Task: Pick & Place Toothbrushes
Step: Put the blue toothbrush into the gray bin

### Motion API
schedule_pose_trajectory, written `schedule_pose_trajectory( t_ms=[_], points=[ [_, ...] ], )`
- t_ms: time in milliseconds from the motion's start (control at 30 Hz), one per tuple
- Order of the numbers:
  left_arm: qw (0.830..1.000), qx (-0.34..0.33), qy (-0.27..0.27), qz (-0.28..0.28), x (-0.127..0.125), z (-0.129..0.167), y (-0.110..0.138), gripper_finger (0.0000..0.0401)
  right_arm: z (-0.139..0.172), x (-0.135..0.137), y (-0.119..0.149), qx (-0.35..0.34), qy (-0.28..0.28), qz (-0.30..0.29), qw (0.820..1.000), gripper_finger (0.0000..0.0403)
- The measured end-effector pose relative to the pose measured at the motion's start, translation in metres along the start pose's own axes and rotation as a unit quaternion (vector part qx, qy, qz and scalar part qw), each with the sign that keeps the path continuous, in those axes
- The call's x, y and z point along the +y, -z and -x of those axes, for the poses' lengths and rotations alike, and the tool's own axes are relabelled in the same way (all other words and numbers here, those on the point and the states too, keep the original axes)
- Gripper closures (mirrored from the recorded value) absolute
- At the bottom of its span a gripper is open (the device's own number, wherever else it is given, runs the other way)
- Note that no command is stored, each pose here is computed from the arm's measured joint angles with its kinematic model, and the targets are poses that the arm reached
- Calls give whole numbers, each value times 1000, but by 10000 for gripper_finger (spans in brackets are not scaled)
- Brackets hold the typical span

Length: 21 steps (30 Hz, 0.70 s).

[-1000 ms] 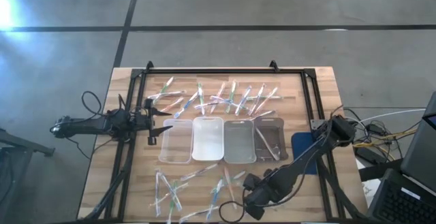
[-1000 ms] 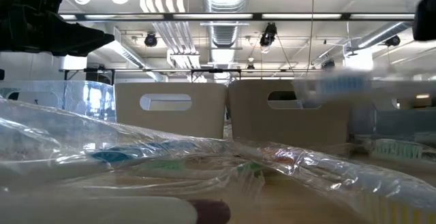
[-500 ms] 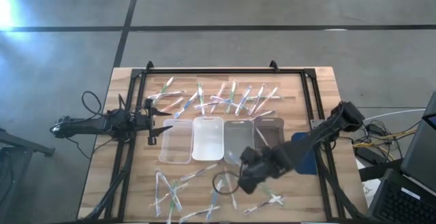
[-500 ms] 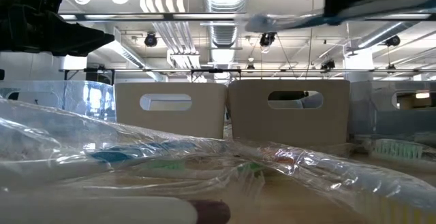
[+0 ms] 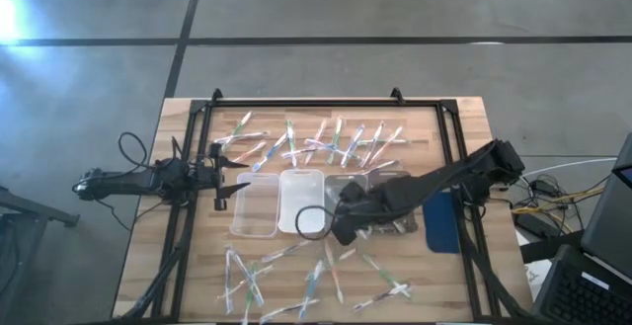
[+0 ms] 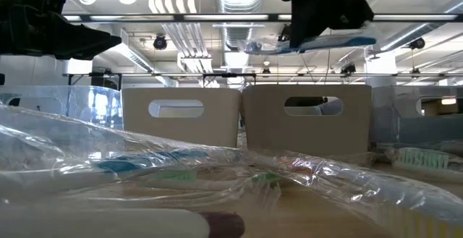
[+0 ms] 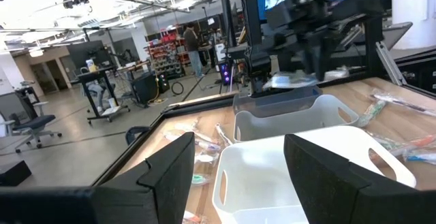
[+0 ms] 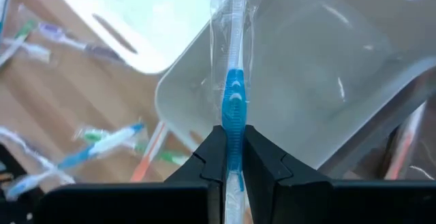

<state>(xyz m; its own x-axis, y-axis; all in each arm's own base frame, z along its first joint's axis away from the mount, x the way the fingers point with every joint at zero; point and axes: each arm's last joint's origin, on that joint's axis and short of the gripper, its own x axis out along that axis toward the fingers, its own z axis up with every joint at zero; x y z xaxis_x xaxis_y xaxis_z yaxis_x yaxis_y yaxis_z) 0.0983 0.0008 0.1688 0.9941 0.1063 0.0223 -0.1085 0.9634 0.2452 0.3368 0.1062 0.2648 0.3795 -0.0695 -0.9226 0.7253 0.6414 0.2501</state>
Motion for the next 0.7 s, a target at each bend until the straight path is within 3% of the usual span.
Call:
schedule_pose_trajectory(
  t_ms=[300, 700],
  points=[
    [1000, 0, 0, 0, 0, 0, 0, 169, -6, -13, -23, -7, 15, -30, 999, 380],
    [1000, 0, 0, 0, 0, 0, 0, 169, -13, -25, -37, -3, 31, -28, 999, 380]
  ],
)
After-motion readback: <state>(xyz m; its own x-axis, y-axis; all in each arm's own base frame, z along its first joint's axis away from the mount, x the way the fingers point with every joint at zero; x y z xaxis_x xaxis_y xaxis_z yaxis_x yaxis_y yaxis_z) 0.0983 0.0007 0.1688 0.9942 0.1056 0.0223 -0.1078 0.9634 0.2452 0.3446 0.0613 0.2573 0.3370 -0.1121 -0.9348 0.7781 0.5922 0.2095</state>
